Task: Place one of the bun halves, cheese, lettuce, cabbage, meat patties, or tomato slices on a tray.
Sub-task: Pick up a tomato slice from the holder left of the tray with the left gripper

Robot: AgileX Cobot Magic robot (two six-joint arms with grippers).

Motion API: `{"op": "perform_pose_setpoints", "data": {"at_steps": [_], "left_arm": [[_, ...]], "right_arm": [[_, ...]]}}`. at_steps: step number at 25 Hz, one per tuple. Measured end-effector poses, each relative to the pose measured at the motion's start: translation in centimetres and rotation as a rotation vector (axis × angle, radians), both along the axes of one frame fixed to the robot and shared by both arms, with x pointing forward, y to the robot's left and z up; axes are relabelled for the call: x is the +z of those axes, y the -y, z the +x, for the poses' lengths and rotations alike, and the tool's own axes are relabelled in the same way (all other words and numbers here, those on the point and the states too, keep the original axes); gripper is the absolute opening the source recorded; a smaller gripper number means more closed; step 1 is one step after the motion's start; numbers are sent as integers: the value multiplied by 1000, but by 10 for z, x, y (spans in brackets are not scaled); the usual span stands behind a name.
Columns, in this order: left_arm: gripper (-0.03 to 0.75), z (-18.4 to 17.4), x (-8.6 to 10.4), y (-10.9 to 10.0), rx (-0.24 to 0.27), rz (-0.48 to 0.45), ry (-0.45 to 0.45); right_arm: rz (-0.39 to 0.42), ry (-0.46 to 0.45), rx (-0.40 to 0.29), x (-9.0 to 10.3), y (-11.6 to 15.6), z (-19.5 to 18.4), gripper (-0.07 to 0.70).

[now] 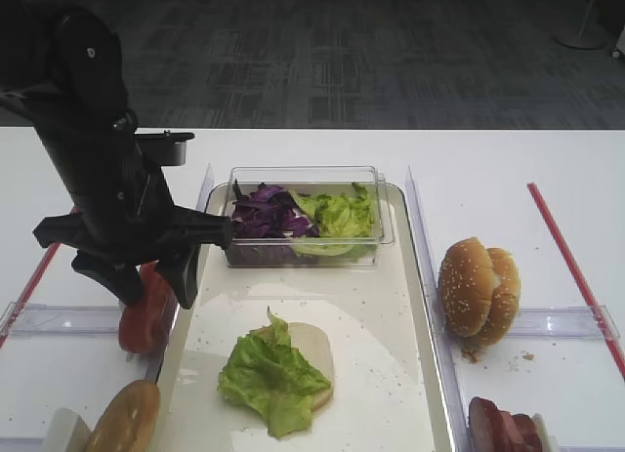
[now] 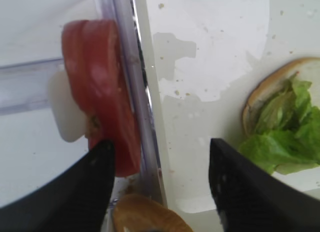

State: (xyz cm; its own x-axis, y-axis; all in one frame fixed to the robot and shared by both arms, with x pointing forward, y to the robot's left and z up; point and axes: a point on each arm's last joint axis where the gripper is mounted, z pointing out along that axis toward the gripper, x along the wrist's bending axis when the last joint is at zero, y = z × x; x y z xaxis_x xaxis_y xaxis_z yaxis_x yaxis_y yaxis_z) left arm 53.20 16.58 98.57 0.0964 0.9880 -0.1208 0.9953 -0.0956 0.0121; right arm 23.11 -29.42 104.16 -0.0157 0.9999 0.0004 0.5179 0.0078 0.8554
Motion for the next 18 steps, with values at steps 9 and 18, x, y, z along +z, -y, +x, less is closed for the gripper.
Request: {"op": "perform_pose_setpoints", "data": {"at_steps": [9,18], "left_arm": [[379,3,-5,-2,-19,37,4],[377,5,-5,-2,-20,32,31]], "right_arm": [[0,0,0,0,0,0,571],[0,0,0,0,0,0,571]]}}
